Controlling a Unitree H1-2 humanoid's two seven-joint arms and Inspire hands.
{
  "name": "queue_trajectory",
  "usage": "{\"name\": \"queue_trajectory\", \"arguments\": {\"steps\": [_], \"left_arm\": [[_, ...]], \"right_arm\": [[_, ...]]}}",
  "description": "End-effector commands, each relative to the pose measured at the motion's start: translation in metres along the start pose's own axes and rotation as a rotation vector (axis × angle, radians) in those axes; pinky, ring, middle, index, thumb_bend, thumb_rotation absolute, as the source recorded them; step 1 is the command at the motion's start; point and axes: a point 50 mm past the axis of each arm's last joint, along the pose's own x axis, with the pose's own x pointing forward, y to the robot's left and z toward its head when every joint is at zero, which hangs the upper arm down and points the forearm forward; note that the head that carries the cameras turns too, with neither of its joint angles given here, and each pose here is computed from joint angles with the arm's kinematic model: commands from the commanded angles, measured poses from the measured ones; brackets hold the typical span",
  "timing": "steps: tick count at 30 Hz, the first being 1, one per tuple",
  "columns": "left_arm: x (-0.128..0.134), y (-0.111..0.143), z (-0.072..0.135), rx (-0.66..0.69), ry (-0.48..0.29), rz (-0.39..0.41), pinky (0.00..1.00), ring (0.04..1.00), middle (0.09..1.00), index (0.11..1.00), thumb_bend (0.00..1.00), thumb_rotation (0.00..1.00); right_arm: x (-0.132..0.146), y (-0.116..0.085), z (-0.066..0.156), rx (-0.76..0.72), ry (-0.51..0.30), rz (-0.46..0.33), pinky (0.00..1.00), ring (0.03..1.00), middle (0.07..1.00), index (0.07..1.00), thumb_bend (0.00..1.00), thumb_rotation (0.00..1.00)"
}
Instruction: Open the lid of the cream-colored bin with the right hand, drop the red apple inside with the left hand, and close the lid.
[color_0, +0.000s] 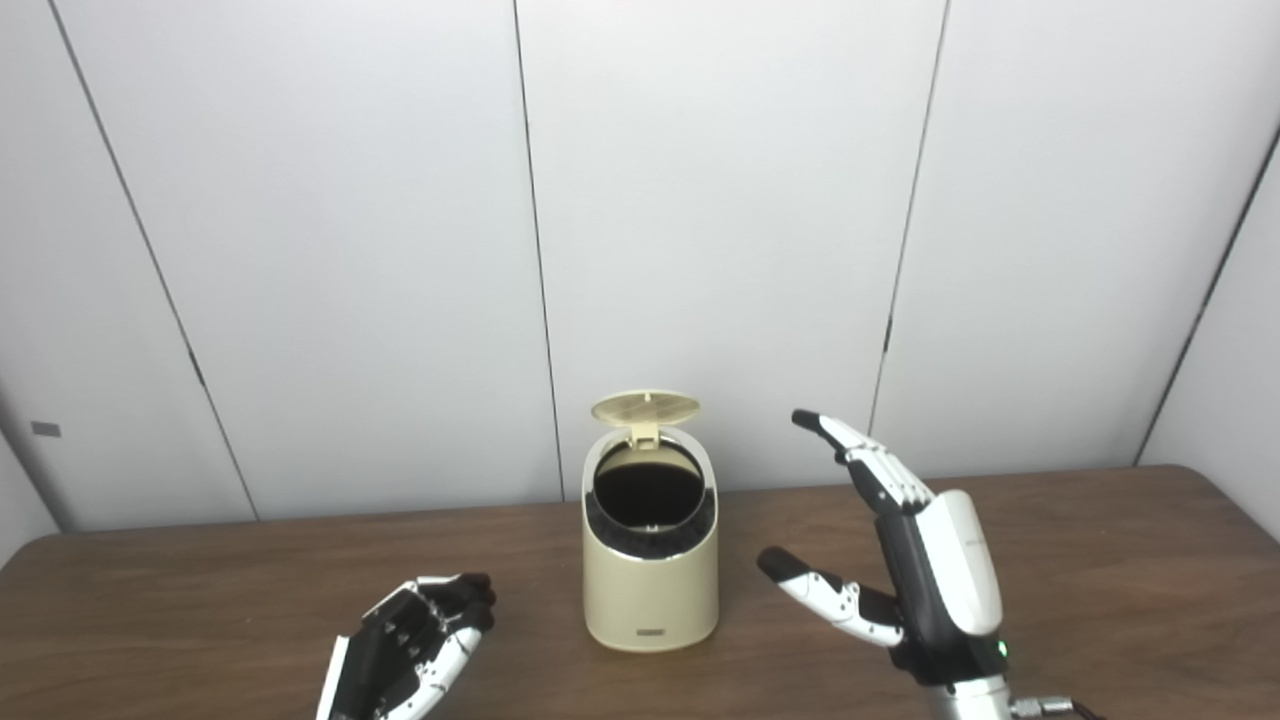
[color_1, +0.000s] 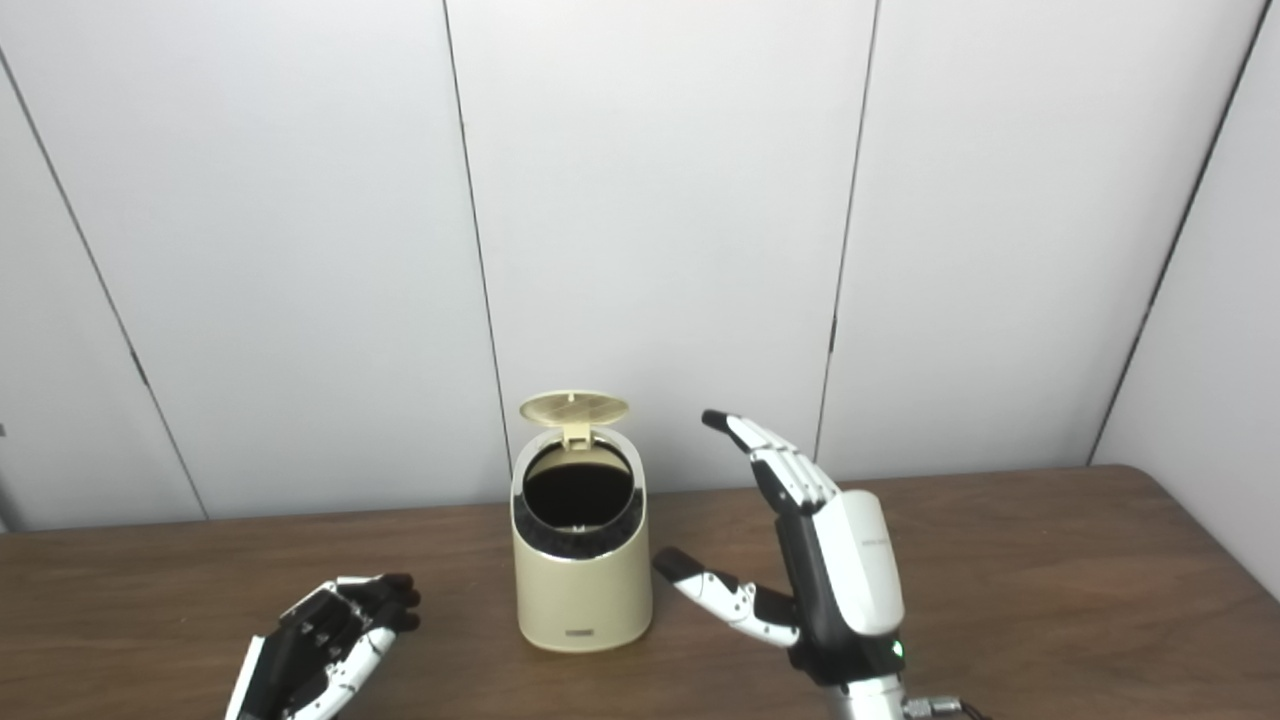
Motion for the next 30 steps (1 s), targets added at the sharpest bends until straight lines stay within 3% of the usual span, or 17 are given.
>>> {"name": "queue_trajectory", "arguments": {"steps": [1,8,9,10,12,16,22,30], "left_arm": [[0.008,-0.004,0.006,0.039,-0.069,-0.007,0.64,0.665,0.654,0.497,0.49,0.09],[0.007,-0.008,-0.020,0.056,-0.011,-0.002,0.67,0.685,0.672,0.497,0.49,0.08],[0.008,-0.009,-0.022,0.055,-0.001,0.000,0.69,0.693,0.680,0.599,0.47,0.28],[0.008,-0.009,-0.024,0.056,0.006,0.000,0.70,0.699,0.684,0.641,0.46,0.37],[0.008,-0.011,-0.027,0.057,0.012,-0.002,0.70,0.700,0.684,0.663,0.43,0.41],[0.008,-0.014,-0.029,0.061,0.018,-0.007,0.69,0.687,0.674,0.664,0.37,0.38],[0.008,-0.017,-0.031,0.050,0.041,-0.026,0.66,0.688,0.680,0.661,0.40,0.45],[0.007,-0.020,-0.028,0.048,0.046,-0.025,0.67,0.687,0.672,0.645,0.42,0.46]], "right_arm": [[0.022,-0.014,0.012,-0.016,-0.063,-0.031,0.73,0.837,0.860,0.856,0.57,0.86],[0.055,-0.024,0.028,-0.095,-0.089,0.033,0.76,0.861,0.874,0.869,0.67,0.92],[0.060,-0.025,0.030,-0.110,-0.092,0.043,0.77,0.870,0.879,0.874,0.68,0.93],[0.064,-0.025,0.032,-0.122,-0.096,0.052,0.78,0.875,0.881,0.875,0.68,0.92],[0.072,-0.026,0.035,-0.148,-0.106,0.077,0.80,0.887,0.885,0.875,0.68,0.91],[0.090,-0.026,0.039,-0.225,-0.092,0.171,0.80,0.908,0.892,0.879,0.71,0.94],[0.116,-0.012,0.036,-0.318,0.018,0.359,0.81,0.906,0.892,0.871,0.78,0.91],[0.130,0.014,0.019,-0.339,0.111,0.495,0.79,0.892,0.894,0.868,0.83,0.91]]}}
